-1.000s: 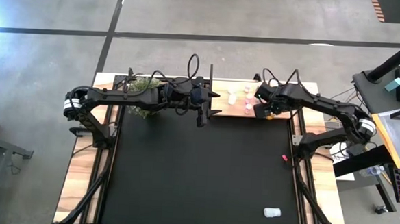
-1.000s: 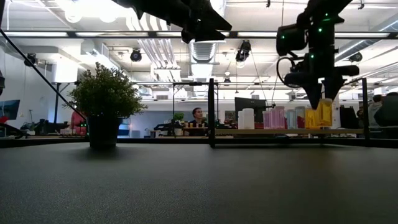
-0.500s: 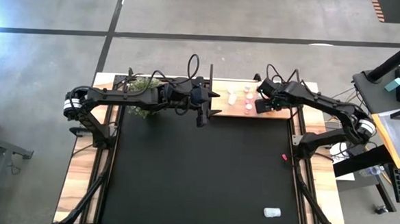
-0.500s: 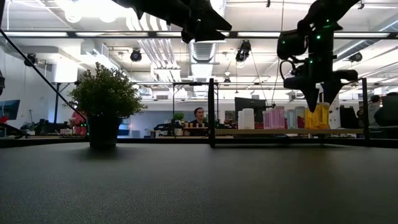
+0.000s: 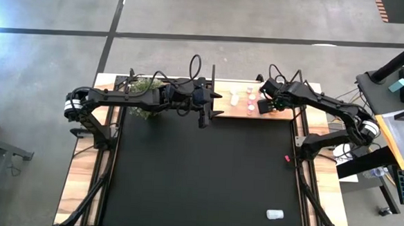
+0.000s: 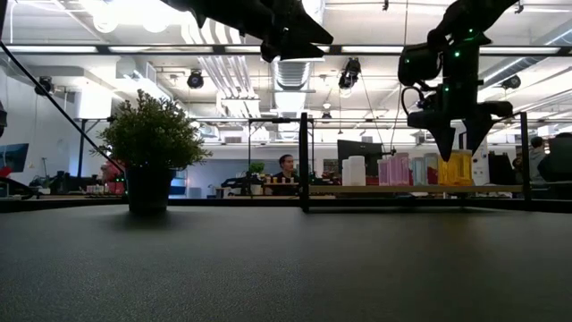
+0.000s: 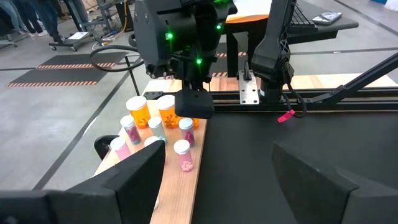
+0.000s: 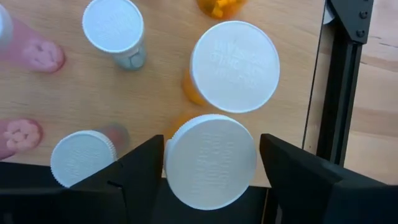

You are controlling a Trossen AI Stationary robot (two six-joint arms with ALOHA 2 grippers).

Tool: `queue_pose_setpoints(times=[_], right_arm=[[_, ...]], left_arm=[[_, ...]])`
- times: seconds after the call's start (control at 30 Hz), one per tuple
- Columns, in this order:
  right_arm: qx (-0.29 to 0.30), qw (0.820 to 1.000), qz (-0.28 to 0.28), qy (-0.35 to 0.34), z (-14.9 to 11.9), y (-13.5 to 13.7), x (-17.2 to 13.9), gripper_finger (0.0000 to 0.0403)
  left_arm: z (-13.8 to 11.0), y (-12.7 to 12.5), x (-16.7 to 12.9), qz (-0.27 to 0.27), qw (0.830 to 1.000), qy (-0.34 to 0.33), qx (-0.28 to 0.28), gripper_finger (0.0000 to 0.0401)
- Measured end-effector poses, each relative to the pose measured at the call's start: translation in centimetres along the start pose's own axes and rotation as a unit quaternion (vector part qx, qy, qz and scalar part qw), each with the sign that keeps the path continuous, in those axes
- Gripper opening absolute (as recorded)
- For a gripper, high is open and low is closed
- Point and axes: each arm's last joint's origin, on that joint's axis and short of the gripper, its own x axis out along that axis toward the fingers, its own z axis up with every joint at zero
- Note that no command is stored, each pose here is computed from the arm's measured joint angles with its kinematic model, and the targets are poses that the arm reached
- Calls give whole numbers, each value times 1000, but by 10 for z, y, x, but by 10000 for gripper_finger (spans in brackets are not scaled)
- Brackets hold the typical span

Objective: Pick and place medicine bottles onto shelf by color
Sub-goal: Put the orange pill bottle on the shelf aligned with the other orange pill bottles, then put the white pill bottle on the shelf aligned with the other white pill bottles

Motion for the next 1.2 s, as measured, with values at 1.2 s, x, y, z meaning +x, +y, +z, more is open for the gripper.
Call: queue_pose_setpoints(times=[1.2], right_arm=[[-97, 973, 186, 100, -107, 57, -180, 244]], left_arm=[[-18, -3, 1, -16, 998, 40, -53, 277]])
